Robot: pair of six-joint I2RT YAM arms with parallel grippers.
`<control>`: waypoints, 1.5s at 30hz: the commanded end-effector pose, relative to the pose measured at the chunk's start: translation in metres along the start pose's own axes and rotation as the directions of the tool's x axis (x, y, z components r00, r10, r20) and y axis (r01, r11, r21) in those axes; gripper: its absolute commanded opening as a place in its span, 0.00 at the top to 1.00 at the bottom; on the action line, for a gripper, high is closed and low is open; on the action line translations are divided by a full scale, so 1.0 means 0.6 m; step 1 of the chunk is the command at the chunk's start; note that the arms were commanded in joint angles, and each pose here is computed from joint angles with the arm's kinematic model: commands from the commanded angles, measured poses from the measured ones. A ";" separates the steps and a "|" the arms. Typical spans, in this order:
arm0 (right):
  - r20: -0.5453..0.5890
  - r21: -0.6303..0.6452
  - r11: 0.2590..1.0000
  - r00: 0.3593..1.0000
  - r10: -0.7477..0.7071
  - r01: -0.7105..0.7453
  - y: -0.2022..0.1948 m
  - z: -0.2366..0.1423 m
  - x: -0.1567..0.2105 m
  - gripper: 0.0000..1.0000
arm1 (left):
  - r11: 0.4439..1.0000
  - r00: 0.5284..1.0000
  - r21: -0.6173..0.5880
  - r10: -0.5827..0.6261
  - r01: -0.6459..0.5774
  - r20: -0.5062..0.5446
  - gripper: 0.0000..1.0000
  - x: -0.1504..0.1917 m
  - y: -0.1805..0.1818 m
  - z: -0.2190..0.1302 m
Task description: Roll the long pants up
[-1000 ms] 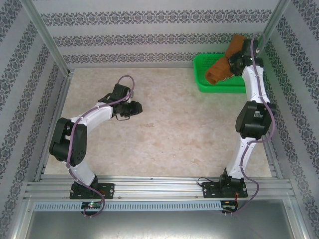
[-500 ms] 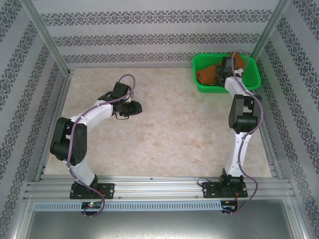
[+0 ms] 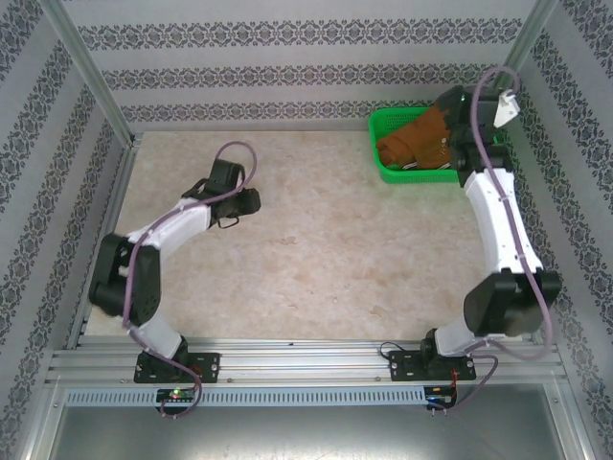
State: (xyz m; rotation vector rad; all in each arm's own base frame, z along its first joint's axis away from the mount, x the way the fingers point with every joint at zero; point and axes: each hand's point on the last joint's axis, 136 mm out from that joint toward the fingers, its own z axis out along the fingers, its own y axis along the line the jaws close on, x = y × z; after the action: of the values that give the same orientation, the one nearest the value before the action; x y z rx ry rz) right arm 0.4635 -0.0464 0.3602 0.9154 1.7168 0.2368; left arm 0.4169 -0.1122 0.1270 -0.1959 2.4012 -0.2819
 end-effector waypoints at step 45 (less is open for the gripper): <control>0.089 -0.311 0.695 0.748 -0.658 0.648 -0.239 0.023 0.374 0.02 | 0.945 0.867 -0.290 0.266 -0.149 0.421 0.00 0.027 0.228 -0.005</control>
State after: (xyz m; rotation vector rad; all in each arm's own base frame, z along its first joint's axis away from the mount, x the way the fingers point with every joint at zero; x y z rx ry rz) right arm 0.3805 0.0057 0.0757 -0.0215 1.9637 0.0074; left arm 0.3940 0.0136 0.0867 -0.0805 1.9170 0.1728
